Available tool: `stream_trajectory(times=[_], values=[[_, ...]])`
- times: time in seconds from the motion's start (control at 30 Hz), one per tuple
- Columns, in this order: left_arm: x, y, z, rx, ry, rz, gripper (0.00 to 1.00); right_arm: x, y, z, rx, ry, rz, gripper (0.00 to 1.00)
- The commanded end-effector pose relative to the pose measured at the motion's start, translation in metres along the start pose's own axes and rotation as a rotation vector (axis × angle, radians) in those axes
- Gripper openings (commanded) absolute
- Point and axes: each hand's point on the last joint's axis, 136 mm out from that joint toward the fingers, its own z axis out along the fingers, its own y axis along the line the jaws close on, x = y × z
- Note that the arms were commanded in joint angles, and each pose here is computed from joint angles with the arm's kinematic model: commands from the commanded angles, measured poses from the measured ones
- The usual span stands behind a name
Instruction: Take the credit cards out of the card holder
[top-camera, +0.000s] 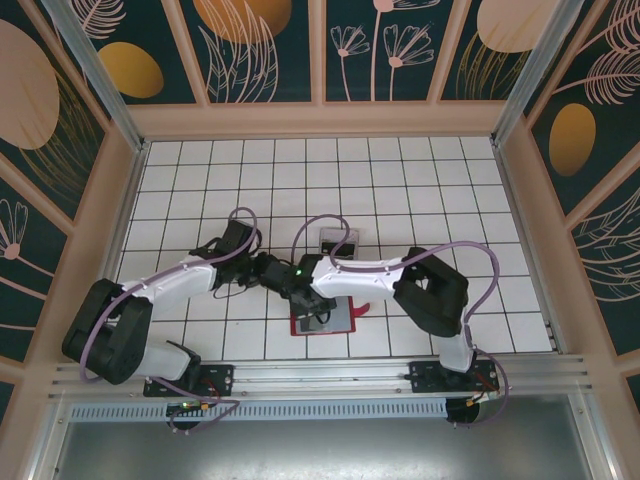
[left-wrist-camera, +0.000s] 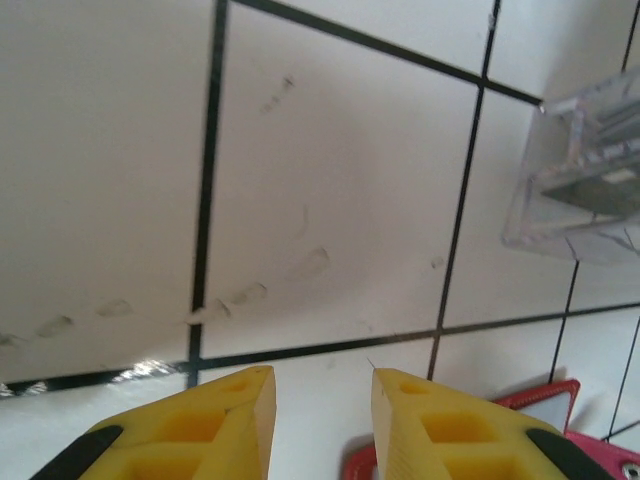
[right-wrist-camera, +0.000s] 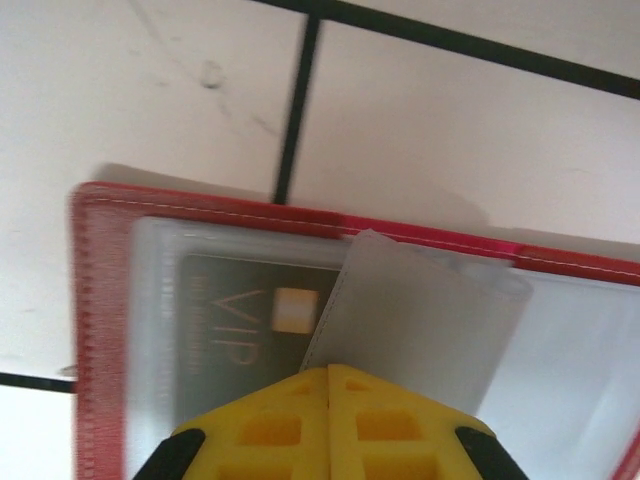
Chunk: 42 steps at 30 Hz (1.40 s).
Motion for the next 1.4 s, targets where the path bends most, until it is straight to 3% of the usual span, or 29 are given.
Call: stream_trajectory(times=[0.0, 0.07, 0.17, 0.5, 0.67, 1.0, 1.37], values=[[0.008, -0.004, 0.000, 0.016, 0.020, -0.014, 0.32, 0.006, -0.027, -0.004, 0.071, -0.002, 0.033, 0.16], [0.010, -0.003, 0.001, 0.012, 0.023, -0.015, 0.32, 0.008, -0.031, -0.003, 0.065, 0.006, 0.047, 0.27], [0.010, -0.004, 0.002, 0.012, 0.026, -0.019, 0.32, 0.011, -0.029, -0.002, 0.035, 0.020, 0.060, 0.35], [0.009, -0.008, -0.001, 0.020, 0.021, -0.018, 0.30, 0.012, -0.019, -0.001, -0.035, 0.027, 0.068, 0.54], [0.008, -0.009, -0.001, 0.022, 0.023, -0.016, 0.30, 0.013, -0.012, -0.002, -0.083, 0.024, 0.066, 0.81], [0.008, -0.012, -0.005, 0.010, 0.027, 0.007, 0.28, 0.008, -0.041, -0.007, 0.082, -0.006, 0.080, 0.77], [0.045, -0.034, -0.009, 0.068, 0.127, 0.051, 0.24, 0.012, -0.058, -0.012, 0.033, -0.018, 0.146, 0.70]])
